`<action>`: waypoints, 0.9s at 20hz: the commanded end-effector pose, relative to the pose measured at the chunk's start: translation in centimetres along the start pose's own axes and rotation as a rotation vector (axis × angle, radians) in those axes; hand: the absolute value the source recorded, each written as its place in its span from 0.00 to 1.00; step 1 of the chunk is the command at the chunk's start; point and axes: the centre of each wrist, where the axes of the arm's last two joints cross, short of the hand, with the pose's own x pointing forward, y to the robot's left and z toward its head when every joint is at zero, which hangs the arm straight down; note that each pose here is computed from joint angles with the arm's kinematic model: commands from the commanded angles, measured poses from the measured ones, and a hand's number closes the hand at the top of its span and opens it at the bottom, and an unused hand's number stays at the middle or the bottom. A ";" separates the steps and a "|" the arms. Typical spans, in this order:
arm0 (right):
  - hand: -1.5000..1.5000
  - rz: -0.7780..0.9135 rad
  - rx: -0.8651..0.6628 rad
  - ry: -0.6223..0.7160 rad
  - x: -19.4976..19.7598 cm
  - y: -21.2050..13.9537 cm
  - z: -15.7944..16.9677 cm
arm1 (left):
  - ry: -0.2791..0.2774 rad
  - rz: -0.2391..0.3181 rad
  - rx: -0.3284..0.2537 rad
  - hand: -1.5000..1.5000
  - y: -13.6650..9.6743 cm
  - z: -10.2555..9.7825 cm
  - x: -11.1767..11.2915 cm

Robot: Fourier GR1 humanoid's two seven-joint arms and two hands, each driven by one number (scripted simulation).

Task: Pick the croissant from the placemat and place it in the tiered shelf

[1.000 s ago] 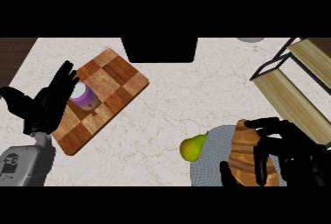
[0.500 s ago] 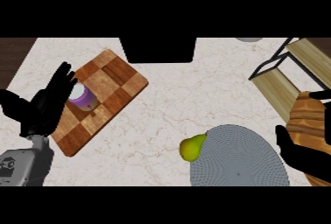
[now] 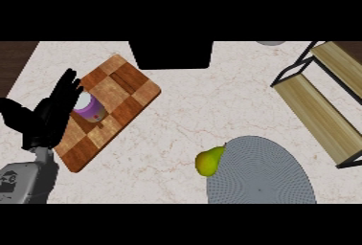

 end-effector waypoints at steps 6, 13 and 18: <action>1.00 -0.081 -0.016 -0.002 -7.7 -6.5 -4.9 | -0.009 0.000 -0.008 0.50 -0.8 0.1 0.3; 1.00 -0.060 0.012 -0.005 -14.3 -5.8 -4.1 | -0.005 0.005 -0.028 0.50 -0.1 -0.8 2.3; 1.00 -0.056 -0.065 0.179 -15.0 -5.2 -5.1 | 0.000 0.002 -0.027 0.50 0.1 -0.3 -0.1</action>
